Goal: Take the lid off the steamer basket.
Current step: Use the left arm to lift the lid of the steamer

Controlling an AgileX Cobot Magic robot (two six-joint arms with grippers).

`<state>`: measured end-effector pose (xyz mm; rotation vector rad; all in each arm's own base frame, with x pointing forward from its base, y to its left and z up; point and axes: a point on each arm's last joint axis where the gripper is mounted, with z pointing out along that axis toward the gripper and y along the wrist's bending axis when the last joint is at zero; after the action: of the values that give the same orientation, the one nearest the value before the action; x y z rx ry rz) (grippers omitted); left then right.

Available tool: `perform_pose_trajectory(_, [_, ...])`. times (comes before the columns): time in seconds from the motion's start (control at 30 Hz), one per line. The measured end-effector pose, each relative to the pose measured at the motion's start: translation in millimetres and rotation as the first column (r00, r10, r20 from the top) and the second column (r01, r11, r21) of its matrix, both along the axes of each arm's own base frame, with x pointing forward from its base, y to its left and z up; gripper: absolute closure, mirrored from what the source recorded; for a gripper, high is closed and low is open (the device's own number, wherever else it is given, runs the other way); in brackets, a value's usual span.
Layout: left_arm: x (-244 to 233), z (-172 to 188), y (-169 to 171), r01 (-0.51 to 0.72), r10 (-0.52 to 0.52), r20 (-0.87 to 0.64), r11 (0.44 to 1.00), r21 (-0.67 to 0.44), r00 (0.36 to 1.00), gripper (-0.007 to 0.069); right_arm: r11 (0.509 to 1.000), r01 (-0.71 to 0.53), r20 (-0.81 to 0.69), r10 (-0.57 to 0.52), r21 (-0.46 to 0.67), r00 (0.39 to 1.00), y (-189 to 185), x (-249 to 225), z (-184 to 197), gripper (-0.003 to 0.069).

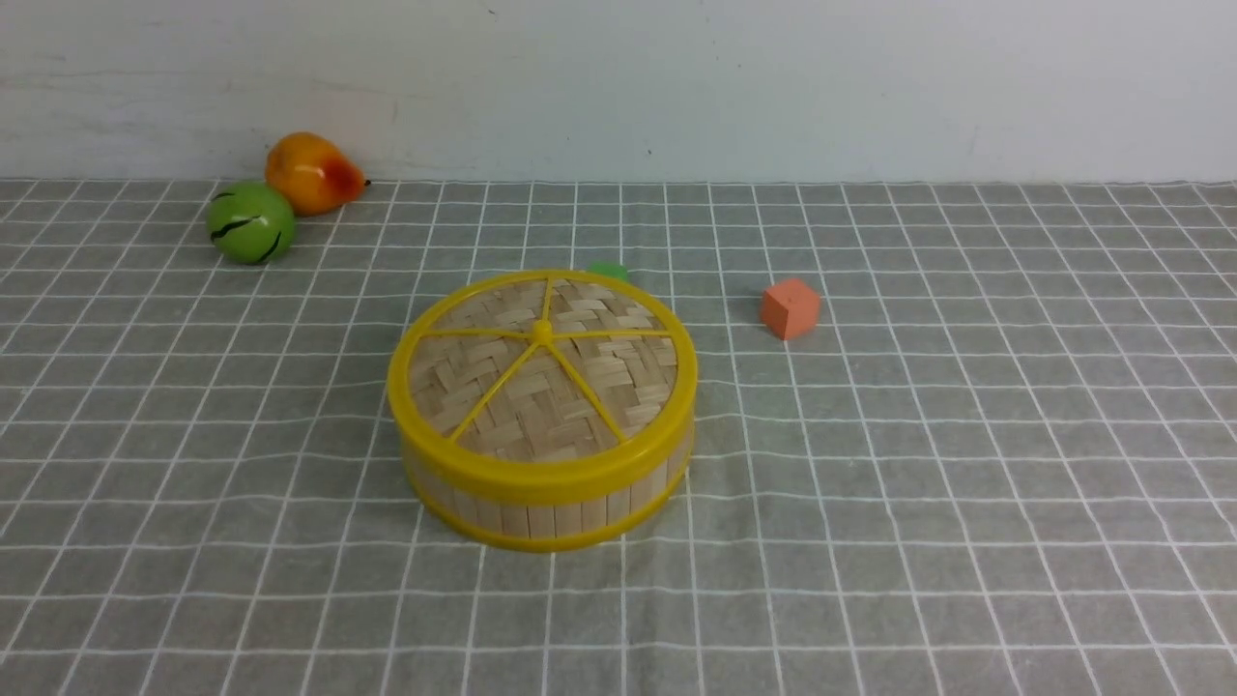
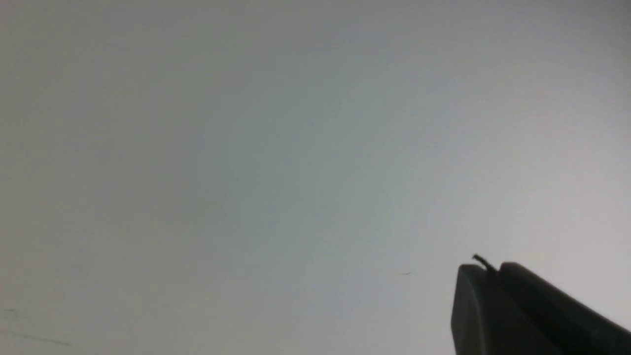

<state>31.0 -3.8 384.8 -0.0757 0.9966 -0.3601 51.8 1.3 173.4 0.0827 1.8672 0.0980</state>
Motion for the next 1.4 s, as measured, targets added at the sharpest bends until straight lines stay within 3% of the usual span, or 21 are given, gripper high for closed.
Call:
perform_pose_trajectory(0.23, [71.6, 42.2, -8.7, -0.019, 0.031, -0.169, 0.997, 0.07, 0.985, 0.0638, 1.0, 0.0, 0.0, 0.0, 0.001, 1.0, 0.0, 0.0, 0.0, 0.0417])
perform_pose_trajectory(0.3, [104.6, 42.0, -12.7, -0.003, 0.027, -0.318, 0.997, 0.076, 0.948, 0.0638, 1.0, 0.0, 0.0, 0.0, 0.001, 1.0, 0.0, 0.0, 0.0, 0.0417])
perform_pose_trajectory(0.37, [133.4, 40.7, -16.4, 0.02, 0.003, -0.5, 0.999, 0.04, 0.866, 0.0638, 1.0, 0.0, 0.0, 0.0, 0.001, 1.0, 0.0, 0.0, 0.0, 0.0417])
perform_pose_trajectory(0.4, [136.2, 40.6, -16.8, 0.021, 0.002, -0.518, 0.999, 0.038, 0.856, 0.0638, 1.0, 0.0, 0.0, 0.0, 0.001, 1.0, 0.0, 0.0, 0.0, 0.0417])
perform_pose_trajectory(0.5, [179.1, 39.9, -29.2, 0.072, -0.079, -0.787, 0.996, -0.044, 0.612, 0.0638, 1.0, 0.0, 0.0, 0.0, 0.001, 1.0, 0.0, 0.0, 0.0, 0.0417])
perform_pose_trajectory(0.57, [190.8, 37.4, -36.7, 0.112, -0.104, -0.843, 0.992, -0.053, 0.527, 0.0638, 1.0, 0.0, 0.0, 0.0, 0.001, 1.0, 0.0, 0.0, 0.0, 0.0417])
perform_pose_trajectory(0.6, [202.5, 40.1, -47.0, 0.18, -0.13, -0.883, 0.982, -0.053, 0.451, 0.0638, 1.0, 0.0, 0.0, 0.0, 0.001, 1.0, 0.0, 0.0, 0.0, 0.0417])
perform_pose_trajectory(0.63, [205.3, 44.5, -50.2, 0.206, -0.135, -0.886, 0.977, -0.045, 0.444, 0.0638, 1.0, 0.0, 0.0, 0.0, 0.001, 1.0, 0.0, 0.0, 0.0, 0.0417])
perform_pose_trajectory(0.77, [240.9, 43.7, -87.9, 0.385, -0.204, -0.934, 0.919, -0.08, 0.292, 0.0638, 1.0, 0.0, 0.0, 0.0, 0.001, 1.0, 0.0, 0.0, 0.0, 0.0417])
perform_pose_trajectory(0.9, [276.1, 21.0, -126.6, 0.463, -0.175, -0.971, 0.883, -0.081, 0.165, 0.0638, 1.0, 0.0, 0.0, 0.0, 0.001, 1.0, 0.0, 0.0, 0.0, 0.0417])
perform_pose_trajectory(1.07, [306.5, -17.4, -163.5, 0.521, -0.095, -0.993, 0.852, -0.048, 0.064, 0.0633, 1.0, 0.0, 0.0, 0.0, 0.001, 1.0, 0.0, 0.0, 0.0, 0.0417])
perform_pose_trajectory(1.13, [317.8, -31.4, -176.5, 0.544, -0.039, -0.998, 0.839, -0.002, 0.056, 0.0603, 1.0, 0.0, 0.0, 0.0, 0.001, 1.0, 0.0, 0.0, 0.0, 0.0417])
perform_pose_trajectory(1.3, [338.5, -51.2, -190.7, 0.548, 0.088, -0.993, 0.828, 0.117, 0.078, 0.0443, 1.0, 0.0, 0.0, 0.0, 0.001, 1.0, 0.0, 0.0, 0.0, 0.0417])
perform_pose_trajectory(1.37, [353.4, -69.2, -193.5, 0.503, 0.155, -0.986, 0.848, 0.166, 0.065, 0.0306, 1.0, 0.0, 0.0, 0.0, 0.001, 1.0, 0.0, 0.0, 0.0, 0.0417])
perform_pose_trajectory(1.4, [356.3, -72.5, -193.5, 0.488, 0.171, -0.983, 0.854, 0.18, 0.065, 0.0283, 1.0, 0.0, 0.0, 0.0, 0.001, 1.0, 0.0, 0.0, 0.0, 0.0417])
